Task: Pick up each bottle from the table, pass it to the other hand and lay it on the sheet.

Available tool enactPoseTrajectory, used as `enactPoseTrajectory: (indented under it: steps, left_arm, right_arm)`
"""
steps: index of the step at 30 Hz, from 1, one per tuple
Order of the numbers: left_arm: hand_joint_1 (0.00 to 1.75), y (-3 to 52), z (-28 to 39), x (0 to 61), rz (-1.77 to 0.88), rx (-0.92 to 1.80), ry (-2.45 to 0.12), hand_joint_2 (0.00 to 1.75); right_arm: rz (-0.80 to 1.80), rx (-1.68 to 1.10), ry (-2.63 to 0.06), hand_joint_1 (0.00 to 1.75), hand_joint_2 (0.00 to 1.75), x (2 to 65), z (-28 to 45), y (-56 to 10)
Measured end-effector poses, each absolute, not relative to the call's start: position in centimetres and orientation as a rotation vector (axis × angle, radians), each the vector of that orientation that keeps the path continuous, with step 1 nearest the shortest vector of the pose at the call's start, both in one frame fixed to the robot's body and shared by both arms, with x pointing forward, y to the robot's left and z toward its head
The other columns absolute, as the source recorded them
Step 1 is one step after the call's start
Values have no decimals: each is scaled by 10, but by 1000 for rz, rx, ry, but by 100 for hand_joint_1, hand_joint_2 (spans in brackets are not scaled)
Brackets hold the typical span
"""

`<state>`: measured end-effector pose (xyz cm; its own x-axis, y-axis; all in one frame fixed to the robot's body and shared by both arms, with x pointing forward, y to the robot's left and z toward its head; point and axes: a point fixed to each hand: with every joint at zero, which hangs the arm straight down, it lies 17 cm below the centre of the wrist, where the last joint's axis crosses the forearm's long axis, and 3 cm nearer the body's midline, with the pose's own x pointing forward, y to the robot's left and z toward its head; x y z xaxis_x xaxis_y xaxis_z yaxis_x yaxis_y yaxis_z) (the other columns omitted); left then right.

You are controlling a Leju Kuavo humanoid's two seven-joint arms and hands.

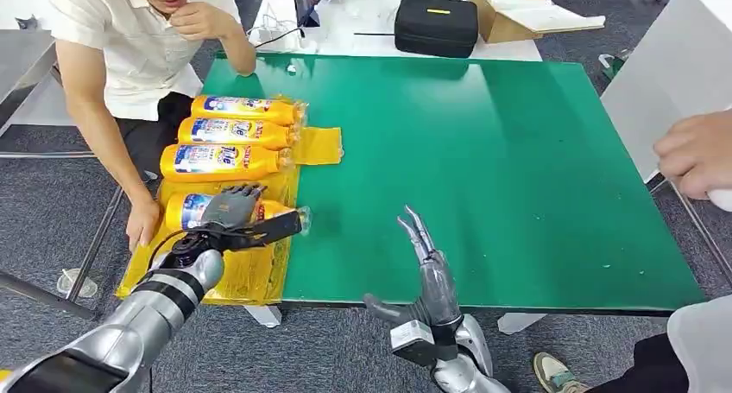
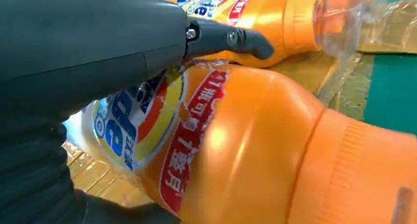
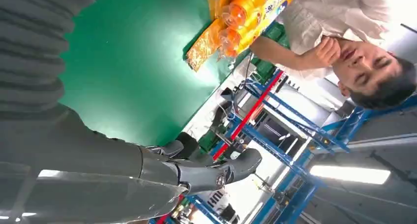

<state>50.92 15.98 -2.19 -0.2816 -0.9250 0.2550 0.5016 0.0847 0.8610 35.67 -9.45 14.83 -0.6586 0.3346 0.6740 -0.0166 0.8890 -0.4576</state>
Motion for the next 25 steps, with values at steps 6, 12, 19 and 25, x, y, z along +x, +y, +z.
enactPoseTrajectory:
  steps: [6,12,19,25]
  left_arm:
    - [0,161,-21,511,-1503,506,-1126,175]
    - [0,159,-15,514,-1463,511,-1170,175]
    - [0,158,-15,514,-1461,509,-1173,175]
    - [0,158,-15,514,-1458,508,-1174,175]
  right_arm:
    - [546,-220,-2231,0,175,356,148,-93]
    - [556,-206,-2234,0,175,353,147,-89]
    - [559,-202,-2238,0,175,353,149,-88]
    - [562,-198,-2239,0,175,353,149,-86]
